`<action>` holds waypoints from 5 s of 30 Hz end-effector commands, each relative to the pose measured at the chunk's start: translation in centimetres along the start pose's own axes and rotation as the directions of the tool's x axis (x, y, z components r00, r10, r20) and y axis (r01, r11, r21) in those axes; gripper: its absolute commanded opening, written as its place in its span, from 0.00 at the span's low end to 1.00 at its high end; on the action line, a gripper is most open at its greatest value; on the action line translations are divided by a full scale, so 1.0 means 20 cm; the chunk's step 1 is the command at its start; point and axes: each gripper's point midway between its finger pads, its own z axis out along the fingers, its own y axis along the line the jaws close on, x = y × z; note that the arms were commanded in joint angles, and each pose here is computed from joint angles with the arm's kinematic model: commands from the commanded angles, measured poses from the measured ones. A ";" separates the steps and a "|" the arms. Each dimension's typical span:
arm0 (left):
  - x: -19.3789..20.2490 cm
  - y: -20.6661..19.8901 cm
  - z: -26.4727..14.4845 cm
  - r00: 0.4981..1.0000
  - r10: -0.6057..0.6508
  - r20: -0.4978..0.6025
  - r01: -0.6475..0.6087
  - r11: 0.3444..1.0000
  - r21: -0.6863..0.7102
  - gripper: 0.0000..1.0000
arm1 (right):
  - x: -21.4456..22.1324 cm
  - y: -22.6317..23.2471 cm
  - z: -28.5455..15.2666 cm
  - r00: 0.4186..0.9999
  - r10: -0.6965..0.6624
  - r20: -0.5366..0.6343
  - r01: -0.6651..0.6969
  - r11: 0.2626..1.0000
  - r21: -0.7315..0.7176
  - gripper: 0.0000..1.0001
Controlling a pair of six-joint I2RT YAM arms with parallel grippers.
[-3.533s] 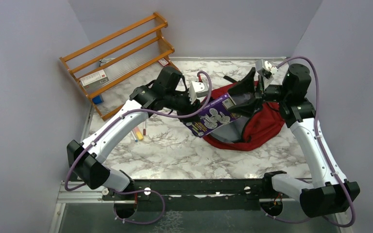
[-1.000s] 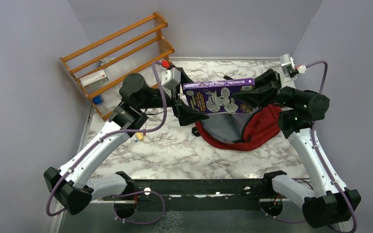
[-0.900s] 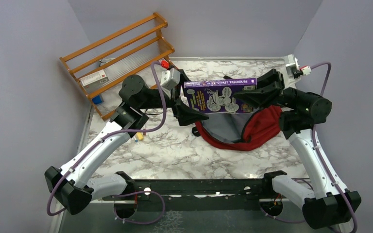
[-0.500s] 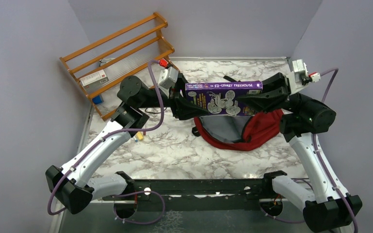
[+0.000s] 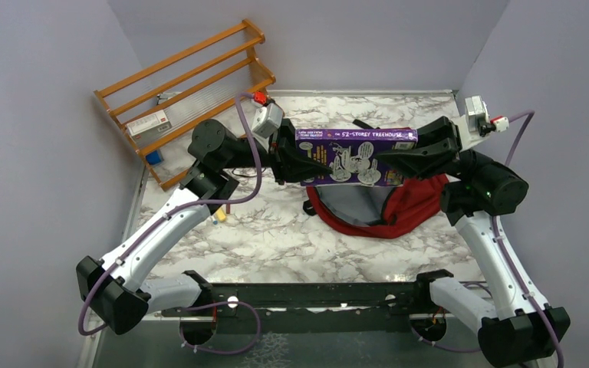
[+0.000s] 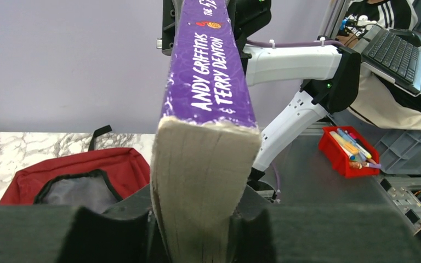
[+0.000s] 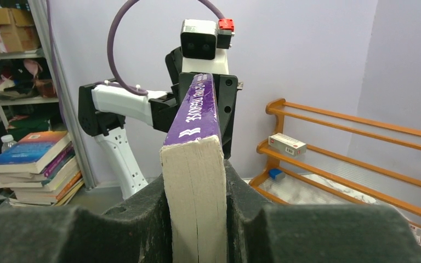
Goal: Pack the student bag
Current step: Pick up the book from the center of the board, then place the book in the student bag.
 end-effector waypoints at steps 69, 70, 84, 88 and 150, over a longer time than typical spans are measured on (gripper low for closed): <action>0.73 0.95 -0.65 0.879 -0.476 0.029 0.257 0.421 -0.870 0.00 | 1.67 -0.90 -1.30 0.098 0.723 -0.684 0.806 0.346 0.481 0.74; 0.74 0.95 -0.65 0.879 -0.477 0.029 0.257 0.420 -0.870 0.00 | 1.68 -0.90 -1.30 0.100 0.722 -0.684 0.809 0.340 0.478 0.71; 0.73 0.96 -0.65 0.859 -0.503 0.089 0.319 0.393 -0.862 0.00 | 1.66 -0.96 -1.05 0.289 0.695 -0.658 0.674 0.340 0.655 0.03; 0.71 0.97 -0.64 0.835 -0.533 0.133 0.366 0.359 -0.859 0.00 | 1.64 -1.02 -0.91 0.343 0.686 -0.642 0.605 0.361 0.710 0.01; 1.24 1.22 0.02 0.548 -0.773 0.318 0.788 0.350 -0.507 0.00 | 1.24 -0.86 -0.18 0.714 0.628 -0.311 -0.106 0.536 0.838 0.01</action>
